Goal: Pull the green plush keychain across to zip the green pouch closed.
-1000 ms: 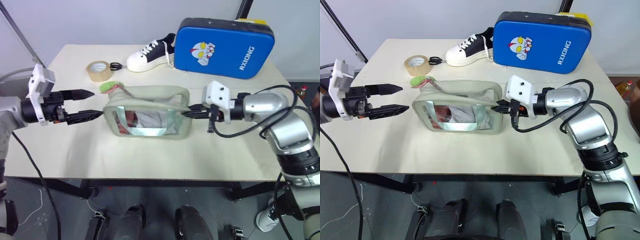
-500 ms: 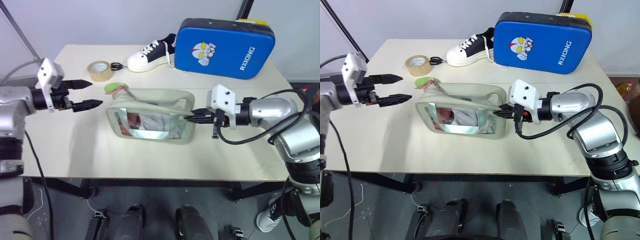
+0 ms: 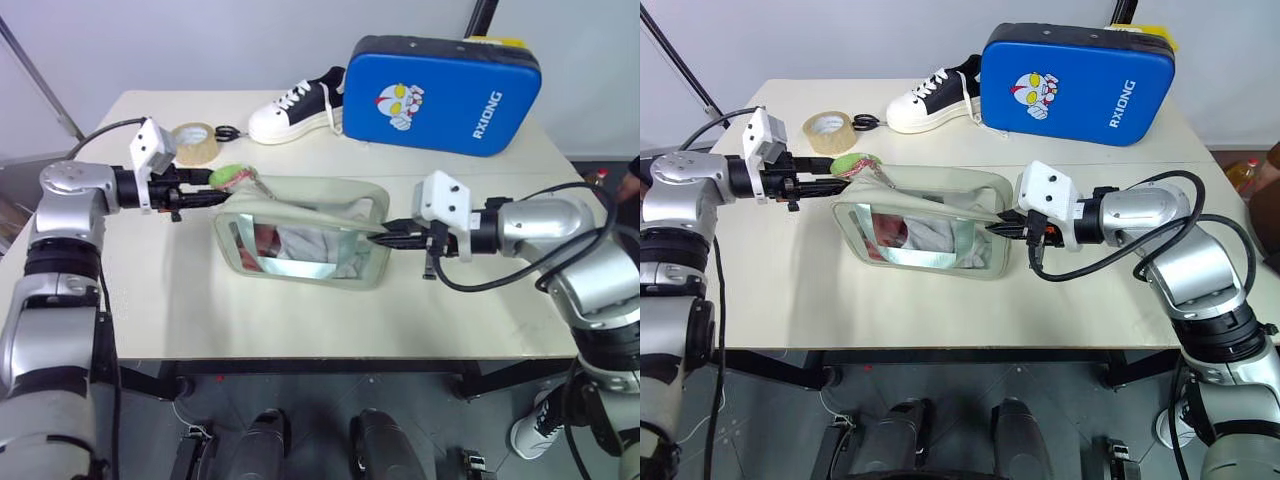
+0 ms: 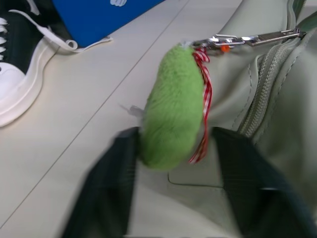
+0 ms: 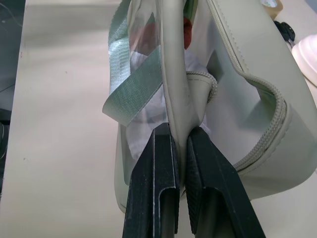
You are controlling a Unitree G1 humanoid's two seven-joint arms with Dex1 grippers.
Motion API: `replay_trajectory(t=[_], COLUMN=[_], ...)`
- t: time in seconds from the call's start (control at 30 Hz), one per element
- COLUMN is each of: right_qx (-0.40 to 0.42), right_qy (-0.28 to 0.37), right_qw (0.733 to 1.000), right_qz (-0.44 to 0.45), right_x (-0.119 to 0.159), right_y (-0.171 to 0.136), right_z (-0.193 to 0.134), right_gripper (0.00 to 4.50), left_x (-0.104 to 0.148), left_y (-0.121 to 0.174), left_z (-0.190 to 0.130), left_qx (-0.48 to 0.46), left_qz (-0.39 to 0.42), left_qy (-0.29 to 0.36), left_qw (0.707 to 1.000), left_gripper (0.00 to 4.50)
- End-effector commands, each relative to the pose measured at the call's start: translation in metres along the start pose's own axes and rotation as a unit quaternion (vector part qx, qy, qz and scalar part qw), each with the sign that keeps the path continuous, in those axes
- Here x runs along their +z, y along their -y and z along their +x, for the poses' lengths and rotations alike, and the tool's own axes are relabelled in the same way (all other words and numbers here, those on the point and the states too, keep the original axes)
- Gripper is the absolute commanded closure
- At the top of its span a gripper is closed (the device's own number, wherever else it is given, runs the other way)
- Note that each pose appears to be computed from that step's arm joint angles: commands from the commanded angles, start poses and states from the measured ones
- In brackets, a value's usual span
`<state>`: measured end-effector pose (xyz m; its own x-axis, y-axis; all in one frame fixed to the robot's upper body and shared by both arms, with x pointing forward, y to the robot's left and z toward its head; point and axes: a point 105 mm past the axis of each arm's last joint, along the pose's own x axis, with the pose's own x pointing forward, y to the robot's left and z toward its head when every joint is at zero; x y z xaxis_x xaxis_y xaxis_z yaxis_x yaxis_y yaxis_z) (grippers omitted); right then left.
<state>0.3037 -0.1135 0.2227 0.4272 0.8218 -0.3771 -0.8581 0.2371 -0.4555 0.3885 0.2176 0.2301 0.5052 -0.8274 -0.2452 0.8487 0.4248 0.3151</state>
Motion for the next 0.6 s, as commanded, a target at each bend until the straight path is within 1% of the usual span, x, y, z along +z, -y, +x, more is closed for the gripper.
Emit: replay_trajectory(t=[0.03,0.2,0.33,0.43,0.47,0.53,0.6], right_qx=[-0.015,-0.014,-0.013,-0.011,-0.010,-0.009,-0.009], right_qy=[0.012,0.011,0.011,0.011,0.010,0.011,0.012], right_qw=[1.000,1.000,1.000,1.000,1.000,1.000,1.000], right_qz=[-0.024,-0.023,-0.022,-0.022,-0.022,-0.023,-0.023], right_x=[0.013,0.011,0.010,0.010,0.010,0.009,0.010], right_y=[0.002,0.001,0.000,-0.001,-0.001,-0.001,0.000], right_z=[-0.009,-0.008,-0.008,-0.008,-0.008,-0.007,-0.005], right_gripper=[4.50,4.50,4.50,4.50,4.50,4.50,4.50], left_x=[0.019,0.028,0.034,0.044,0.049,0.070,0.083], left_y=[-0.009,-0.009,0.002,0.010,0.010,0.011,0.017], left_z=[-0.014,-0.020,-0.028,-0.037,-0.039,-0.036,-0.029], left_qx=[0.016,0.004,-0.051,-0.078,-0.080,-0.088,-0.109], left_qz=[0.031,0.039,0.026,0.021,0.023,0.025,0.023], left_qy=[0.014,0.012,-0.008,-0.017,-0.012,0.024,0.051], left_qw=[0.999,0.999,0.998,0.997,0.996,0.995,0.992], left_gripper=[4.45,4.45,4.45,4.45,4.45,4.45,4.45])
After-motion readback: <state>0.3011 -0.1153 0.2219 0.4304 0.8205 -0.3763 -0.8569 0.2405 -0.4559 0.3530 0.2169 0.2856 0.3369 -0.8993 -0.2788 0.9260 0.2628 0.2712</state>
